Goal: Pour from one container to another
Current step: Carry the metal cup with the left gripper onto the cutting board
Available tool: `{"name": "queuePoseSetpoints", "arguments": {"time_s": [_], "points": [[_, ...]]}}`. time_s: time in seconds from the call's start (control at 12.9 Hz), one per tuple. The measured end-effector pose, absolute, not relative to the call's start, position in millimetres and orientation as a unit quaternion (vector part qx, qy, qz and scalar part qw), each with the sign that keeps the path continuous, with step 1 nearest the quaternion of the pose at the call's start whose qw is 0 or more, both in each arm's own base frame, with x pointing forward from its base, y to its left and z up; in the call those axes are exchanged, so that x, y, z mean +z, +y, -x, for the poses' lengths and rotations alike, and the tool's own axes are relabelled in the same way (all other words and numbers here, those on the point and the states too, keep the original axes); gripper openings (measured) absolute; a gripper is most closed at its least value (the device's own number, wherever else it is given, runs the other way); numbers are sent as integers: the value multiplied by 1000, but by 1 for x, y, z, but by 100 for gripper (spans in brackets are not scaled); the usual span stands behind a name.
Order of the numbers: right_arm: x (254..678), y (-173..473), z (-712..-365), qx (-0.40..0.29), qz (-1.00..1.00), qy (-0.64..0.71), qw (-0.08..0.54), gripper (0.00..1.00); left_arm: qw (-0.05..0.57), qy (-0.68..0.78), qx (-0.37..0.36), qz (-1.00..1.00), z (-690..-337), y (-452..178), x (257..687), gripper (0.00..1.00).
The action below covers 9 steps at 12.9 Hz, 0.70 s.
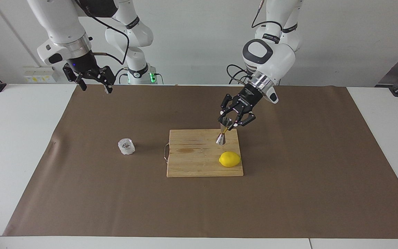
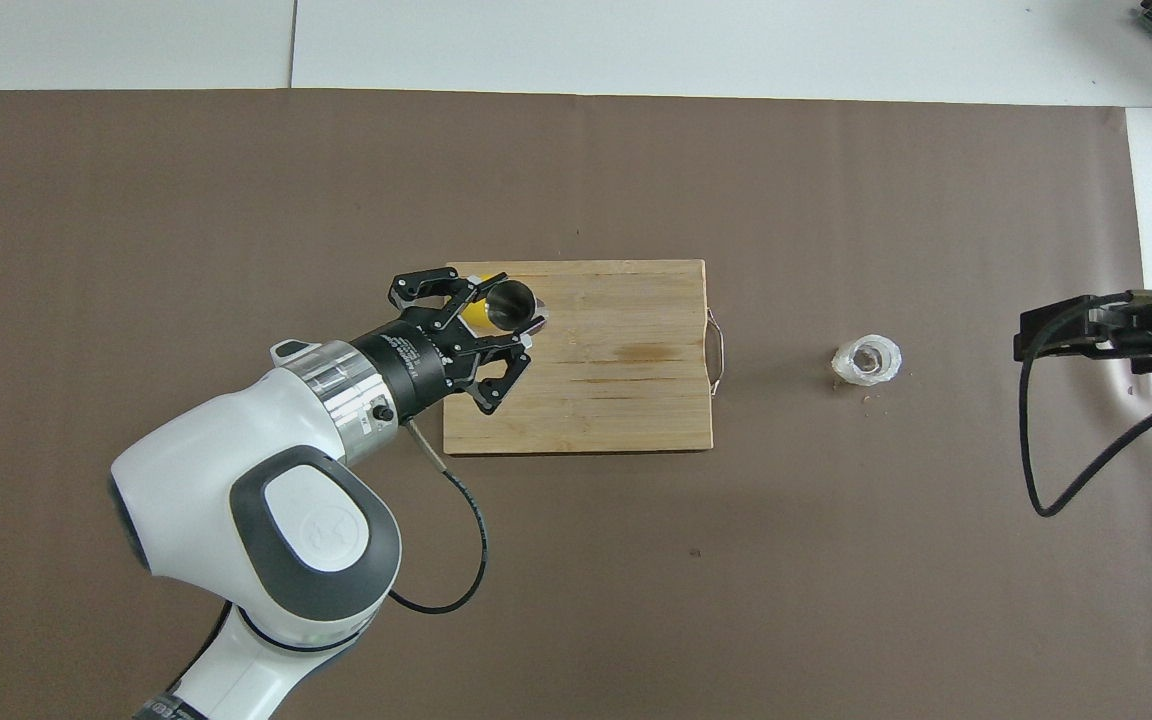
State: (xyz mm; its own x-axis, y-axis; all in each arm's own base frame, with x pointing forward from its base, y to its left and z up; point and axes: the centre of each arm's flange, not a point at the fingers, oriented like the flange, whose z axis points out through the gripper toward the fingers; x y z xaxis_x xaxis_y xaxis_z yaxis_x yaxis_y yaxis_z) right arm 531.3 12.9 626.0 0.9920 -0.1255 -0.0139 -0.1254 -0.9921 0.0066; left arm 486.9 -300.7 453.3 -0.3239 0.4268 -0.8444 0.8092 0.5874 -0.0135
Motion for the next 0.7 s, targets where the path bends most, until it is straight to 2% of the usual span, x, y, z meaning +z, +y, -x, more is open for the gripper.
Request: {"name": "queuePoseSetpoints", "arguments": {"time_s": [0.39,0.7], "points": [[626,13,-531,-7,-998,-63,3,100,397,805,-239,-371,-500,-343,442,52],[626,13,-531,-7,-998,-63,3,100,374,810,-229,-388,-501,-380,410,52]]}}
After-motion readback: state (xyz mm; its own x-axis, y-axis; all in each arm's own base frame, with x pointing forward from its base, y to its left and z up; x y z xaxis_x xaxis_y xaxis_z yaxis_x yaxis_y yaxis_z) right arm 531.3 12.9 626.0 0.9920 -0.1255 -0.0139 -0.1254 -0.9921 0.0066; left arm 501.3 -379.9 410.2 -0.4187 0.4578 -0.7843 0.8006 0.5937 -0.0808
